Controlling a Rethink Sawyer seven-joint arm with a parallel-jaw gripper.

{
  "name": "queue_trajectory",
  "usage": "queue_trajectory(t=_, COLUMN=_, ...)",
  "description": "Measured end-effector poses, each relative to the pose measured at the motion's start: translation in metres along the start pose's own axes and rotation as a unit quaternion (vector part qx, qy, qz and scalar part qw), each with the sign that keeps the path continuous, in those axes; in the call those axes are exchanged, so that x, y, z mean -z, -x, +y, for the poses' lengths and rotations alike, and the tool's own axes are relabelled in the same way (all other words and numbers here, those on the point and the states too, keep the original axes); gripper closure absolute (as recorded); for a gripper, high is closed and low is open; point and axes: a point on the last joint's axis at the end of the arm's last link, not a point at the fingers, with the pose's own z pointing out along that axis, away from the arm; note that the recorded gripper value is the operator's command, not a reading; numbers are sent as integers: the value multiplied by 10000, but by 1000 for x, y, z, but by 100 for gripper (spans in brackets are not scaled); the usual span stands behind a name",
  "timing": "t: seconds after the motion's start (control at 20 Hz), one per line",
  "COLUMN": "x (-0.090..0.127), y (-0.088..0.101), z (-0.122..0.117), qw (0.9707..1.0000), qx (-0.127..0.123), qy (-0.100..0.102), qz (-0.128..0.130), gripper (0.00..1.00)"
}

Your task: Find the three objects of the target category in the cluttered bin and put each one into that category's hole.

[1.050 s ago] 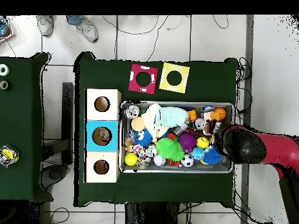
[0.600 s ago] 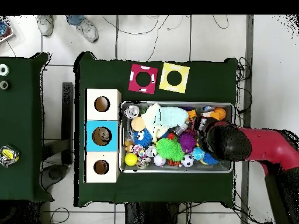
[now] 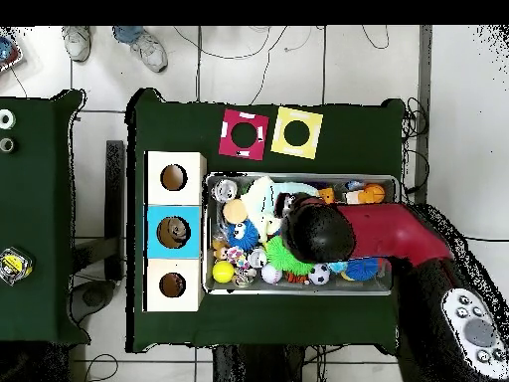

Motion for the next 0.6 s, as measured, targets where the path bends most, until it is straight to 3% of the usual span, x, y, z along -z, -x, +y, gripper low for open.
queue_trajectory(t=0.25, x=-33, y=-12, z=56, qw=9992, qx=70, qy=167, qz=-343, gripper=0)
queue_trajectory(t=0.6, x=-78, y=-35, z=76, qw=9953, qx=-71, qy=312, qz=-917, gripper=0)
